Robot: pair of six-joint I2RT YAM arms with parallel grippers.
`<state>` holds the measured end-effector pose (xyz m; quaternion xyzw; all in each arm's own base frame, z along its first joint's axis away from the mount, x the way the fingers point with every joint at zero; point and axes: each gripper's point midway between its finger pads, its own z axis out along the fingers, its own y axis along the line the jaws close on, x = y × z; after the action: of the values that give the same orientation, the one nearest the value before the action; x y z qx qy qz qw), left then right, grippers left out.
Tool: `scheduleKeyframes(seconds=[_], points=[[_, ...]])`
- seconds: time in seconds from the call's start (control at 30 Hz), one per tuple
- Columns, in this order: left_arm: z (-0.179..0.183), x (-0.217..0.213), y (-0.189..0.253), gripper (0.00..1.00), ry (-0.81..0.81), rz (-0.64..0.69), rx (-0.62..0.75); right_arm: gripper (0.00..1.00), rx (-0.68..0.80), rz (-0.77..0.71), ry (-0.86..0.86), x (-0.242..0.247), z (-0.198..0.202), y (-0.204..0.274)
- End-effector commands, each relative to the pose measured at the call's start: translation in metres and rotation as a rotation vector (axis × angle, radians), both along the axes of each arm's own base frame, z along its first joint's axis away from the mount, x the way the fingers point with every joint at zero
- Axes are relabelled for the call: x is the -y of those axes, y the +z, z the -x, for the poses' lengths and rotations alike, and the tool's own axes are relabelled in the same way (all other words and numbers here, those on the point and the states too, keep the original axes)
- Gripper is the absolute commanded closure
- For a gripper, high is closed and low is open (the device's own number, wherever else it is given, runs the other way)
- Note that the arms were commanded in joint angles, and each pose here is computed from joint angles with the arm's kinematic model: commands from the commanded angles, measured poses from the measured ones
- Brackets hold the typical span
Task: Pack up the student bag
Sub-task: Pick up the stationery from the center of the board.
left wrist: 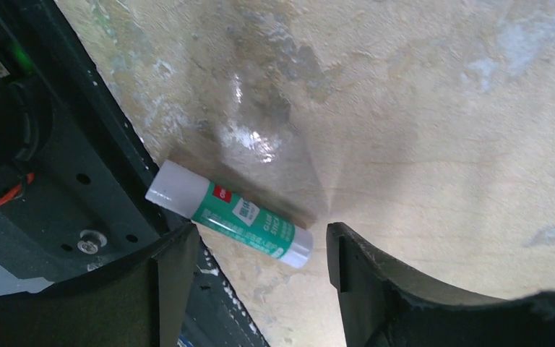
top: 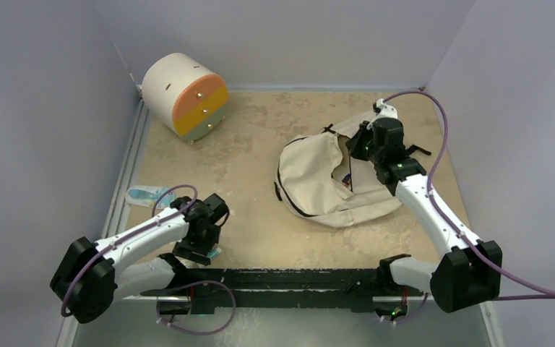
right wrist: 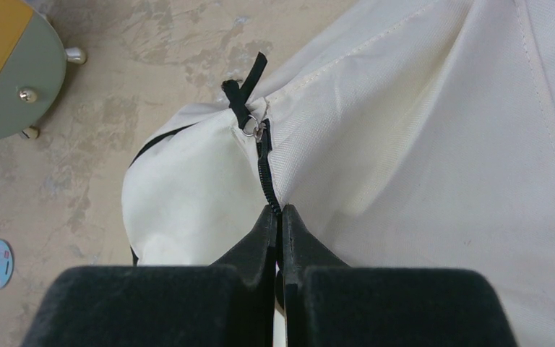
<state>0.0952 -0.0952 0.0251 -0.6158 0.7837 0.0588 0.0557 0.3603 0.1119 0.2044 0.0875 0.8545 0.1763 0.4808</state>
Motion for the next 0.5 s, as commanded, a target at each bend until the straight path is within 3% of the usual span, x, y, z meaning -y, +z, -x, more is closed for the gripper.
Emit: scheduleKeyframes(seconds=[0.0,0.27,0.47], points=[[0.001,-0.006,-0.012,0.37,0.178,-0.038,-0.008,1.0,0.095,-0.038,0.035,-0.011,-0.011,0.031],[0.003,-0.003,-0.022,0.51,0.164,-0.029,-0.024,1.0,0.084,-0.031,0.037,-0.01,-0.008,0.027],[-0.001,0.0,-0.027,0.77,0.114,-0.021,-0.014,1.0,0.081,-0.03,0.037,-0.009,-0.007,0.027]])
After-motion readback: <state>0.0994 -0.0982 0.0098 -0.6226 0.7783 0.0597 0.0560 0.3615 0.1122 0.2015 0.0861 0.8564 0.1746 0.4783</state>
